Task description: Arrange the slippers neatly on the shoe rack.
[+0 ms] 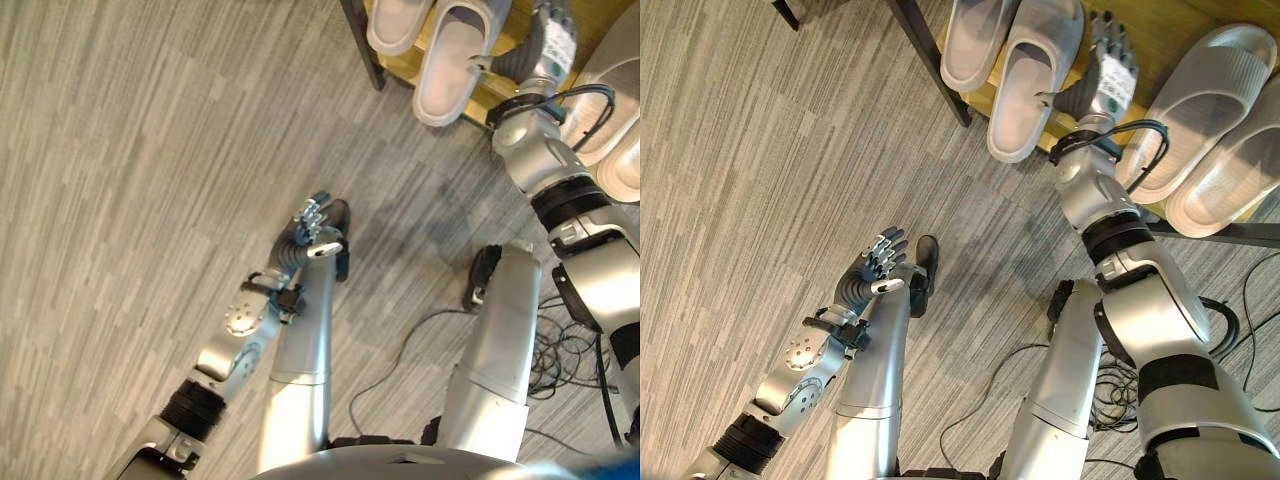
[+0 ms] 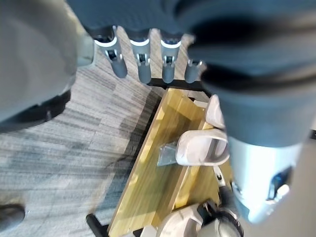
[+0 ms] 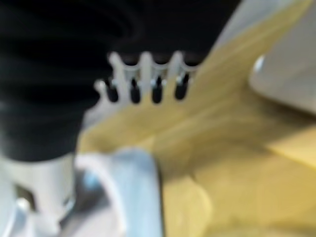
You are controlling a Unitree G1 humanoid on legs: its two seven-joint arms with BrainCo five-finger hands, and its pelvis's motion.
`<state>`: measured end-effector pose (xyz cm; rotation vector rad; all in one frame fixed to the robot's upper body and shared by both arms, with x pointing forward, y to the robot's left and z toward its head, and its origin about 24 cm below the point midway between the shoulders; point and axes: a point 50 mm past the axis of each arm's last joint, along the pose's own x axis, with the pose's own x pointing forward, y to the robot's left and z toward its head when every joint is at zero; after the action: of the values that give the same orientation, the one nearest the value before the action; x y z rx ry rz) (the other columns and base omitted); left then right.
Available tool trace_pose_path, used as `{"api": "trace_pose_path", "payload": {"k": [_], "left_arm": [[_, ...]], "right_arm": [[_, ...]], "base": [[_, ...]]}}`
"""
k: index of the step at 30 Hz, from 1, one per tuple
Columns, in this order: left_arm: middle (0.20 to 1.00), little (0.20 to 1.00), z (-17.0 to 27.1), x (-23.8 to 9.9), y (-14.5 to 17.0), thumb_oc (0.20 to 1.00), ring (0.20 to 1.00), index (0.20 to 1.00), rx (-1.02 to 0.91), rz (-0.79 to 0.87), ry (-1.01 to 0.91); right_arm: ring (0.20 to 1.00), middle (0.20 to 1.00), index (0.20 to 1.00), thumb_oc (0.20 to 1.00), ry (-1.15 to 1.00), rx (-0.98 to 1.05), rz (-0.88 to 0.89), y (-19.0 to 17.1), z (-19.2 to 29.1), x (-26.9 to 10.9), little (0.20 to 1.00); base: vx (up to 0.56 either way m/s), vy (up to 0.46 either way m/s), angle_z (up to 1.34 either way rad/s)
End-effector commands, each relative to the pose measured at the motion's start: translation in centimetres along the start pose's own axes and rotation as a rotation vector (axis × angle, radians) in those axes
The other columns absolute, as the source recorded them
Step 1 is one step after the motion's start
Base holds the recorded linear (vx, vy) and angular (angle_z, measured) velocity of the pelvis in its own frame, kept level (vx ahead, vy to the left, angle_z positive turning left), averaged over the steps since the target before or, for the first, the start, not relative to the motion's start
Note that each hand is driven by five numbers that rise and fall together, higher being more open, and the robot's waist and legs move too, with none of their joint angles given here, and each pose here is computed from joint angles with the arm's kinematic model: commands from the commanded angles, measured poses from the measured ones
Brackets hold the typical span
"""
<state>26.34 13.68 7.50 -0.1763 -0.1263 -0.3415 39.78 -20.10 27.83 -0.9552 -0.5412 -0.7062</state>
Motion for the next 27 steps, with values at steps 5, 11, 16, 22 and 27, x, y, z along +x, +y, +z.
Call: {"api": "trace_pose_path", "payload": {"k": [5,11,16,22,27], "left_arm": [[1.0,1.0,0.2,0.3,0.0,1.0,1.0,1.0,0.009,0.053,-0.053],[1.0,1.0,-0.3,0.4,0.4,1.0,1.0,1.0,0.011,0.077,-0.032],[1.0,1.0,-0.6,0.4,0.3,1.0,1.0,1.0,0.028,0.099,-0.033],[1.0,1.0,-0.7,0.2,0.5,1.0,1.0,1.0,0.058,0.111,-0.033],[1.0,1.0,-0.9,0.0,0.7,1.0,1.0,1.0,0.077,0.122,-0.013]], "right_arm": [[1.0,1.0,1.0,1.0,-0.086,0.007,0.015,0.4,0.5,-1.8,1.0],[1.0,1.0,1.0,1.0,-0.174,-0.075,0.146,1.4,-0.2,-3.8,1.0],[1.0,1.0,1.0,1.0,-0.345,-0.208,0.082,1.0,-0.4,-5.0,1.0],[1.0,1.0,1.0,1.0,-0.535,-0.314,-0.062,-0.2,0.3,-5.0,1.0],[1.0,1.0,1.0,1.0,-0.722,-0.263,-0.192,-1.9,2.2,-6.0,1.0]], "base": [[0.01,-0.024,-0.04],[0.0,-0.018,-0.01],[-0.01,-0.038,-0.01],[0.0,-0.004,-0.01],[0.03,-0.046,-0.07]]}}
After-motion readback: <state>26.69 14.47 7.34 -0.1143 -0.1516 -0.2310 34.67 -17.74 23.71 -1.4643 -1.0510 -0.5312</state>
